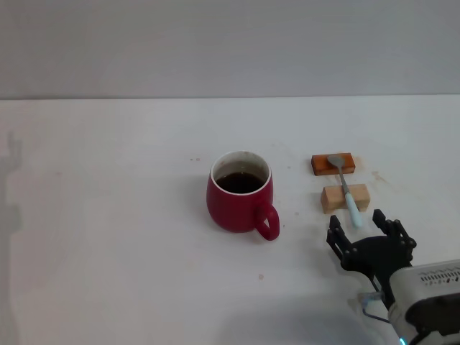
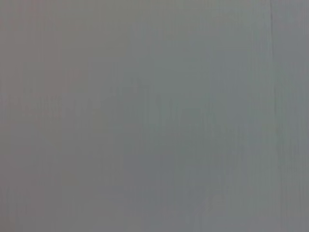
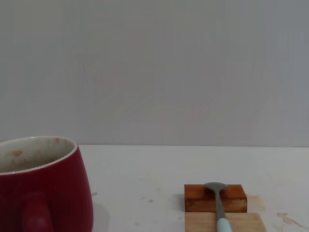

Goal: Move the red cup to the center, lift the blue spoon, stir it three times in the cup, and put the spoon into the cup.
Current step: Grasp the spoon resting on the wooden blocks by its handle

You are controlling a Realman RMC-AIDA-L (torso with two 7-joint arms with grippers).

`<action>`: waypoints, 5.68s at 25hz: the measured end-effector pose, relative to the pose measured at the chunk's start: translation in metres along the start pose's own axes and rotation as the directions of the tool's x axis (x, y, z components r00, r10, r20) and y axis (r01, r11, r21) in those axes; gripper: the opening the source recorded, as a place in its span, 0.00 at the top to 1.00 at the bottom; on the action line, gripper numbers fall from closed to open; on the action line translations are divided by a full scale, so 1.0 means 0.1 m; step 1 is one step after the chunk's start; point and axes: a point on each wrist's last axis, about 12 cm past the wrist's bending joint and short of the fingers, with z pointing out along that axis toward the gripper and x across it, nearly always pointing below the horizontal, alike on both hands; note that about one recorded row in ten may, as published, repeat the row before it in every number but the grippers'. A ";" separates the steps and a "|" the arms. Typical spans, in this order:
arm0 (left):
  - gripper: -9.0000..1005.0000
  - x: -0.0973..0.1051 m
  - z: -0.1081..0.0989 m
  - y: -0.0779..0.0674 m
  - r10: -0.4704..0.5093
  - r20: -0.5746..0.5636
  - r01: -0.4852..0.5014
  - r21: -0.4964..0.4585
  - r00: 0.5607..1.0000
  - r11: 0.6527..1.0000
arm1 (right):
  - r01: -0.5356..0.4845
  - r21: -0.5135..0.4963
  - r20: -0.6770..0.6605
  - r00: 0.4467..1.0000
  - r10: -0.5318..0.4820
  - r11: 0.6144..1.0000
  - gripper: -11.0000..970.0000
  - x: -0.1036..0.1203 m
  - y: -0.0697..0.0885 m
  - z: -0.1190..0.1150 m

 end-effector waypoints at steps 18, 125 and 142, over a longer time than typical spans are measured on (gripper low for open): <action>0.33 -0.02 0.02 0.00 -0.002 0.010 0.002 -0.003 1.000 1.000 | 0.012 -0.010 -0.003 1.000 -0.012 1.000 0.24 -0.06 0.00 0.16; 0.34 -0.04 0.04 0.02 0.003 0.013 -0.003 -0.004 1.000 1.000 | -0.002 0.013 -0.015 1.000 0.002 1.000 0.81 -0.08 -0.06 0.24; 0.34 -0.03 0.04 0.01 0.004 0.013 -0.004 -0.003 1.000 1.000 | 0.004 0.013 -0.018 1.000 -0.004 1.000 0.84 -0.07 -0.07 0.23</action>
